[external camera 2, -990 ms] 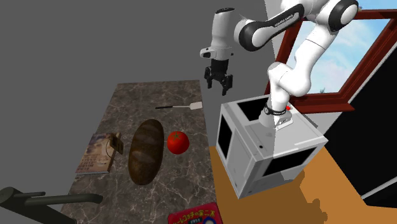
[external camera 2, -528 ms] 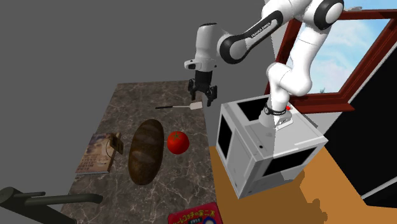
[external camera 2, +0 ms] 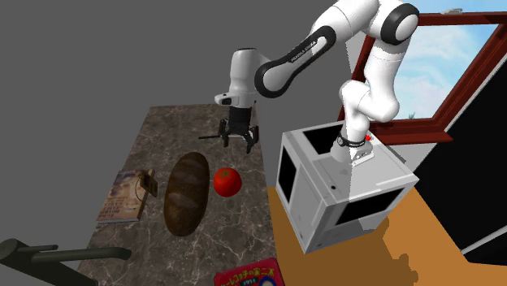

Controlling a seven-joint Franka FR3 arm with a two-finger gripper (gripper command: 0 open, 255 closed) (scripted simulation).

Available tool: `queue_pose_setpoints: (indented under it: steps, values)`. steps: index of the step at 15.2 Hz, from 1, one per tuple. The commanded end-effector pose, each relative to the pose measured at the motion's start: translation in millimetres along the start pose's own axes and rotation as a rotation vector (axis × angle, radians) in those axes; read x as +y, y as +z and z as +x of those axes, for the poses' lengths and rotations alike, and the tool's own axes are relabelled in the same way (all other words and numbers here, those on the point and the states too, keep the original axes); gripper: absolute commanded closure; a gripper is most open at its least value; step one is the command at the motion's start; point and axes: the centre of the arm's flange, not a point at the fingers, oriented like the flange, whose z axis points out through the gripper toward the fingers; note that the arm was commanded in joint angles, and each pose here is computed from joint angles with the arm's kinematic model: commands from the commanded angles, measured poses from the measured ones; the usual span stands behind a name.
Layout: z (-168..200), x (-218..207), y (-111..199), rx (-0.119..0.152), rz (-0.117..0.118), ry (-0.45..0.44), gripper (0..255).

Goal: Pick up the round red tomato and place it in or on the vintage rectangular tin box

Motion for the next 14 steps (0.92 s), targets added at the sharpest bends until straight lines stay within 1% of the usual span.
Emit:
queue_pose_setpoints:
  steps: [1, 2, 9, 14]
  values:
    - [15, 12, 14, 0.036, 0.012, -0.052, 0]
    - [21, 15, 19, 0.047, 0.016, -0.069, 0]
    - [23, 14, 56, 0.047, 0.016, -0.069, 0]
    - [23, 14, 59, 0.047, 0.016, -0.069, 0]
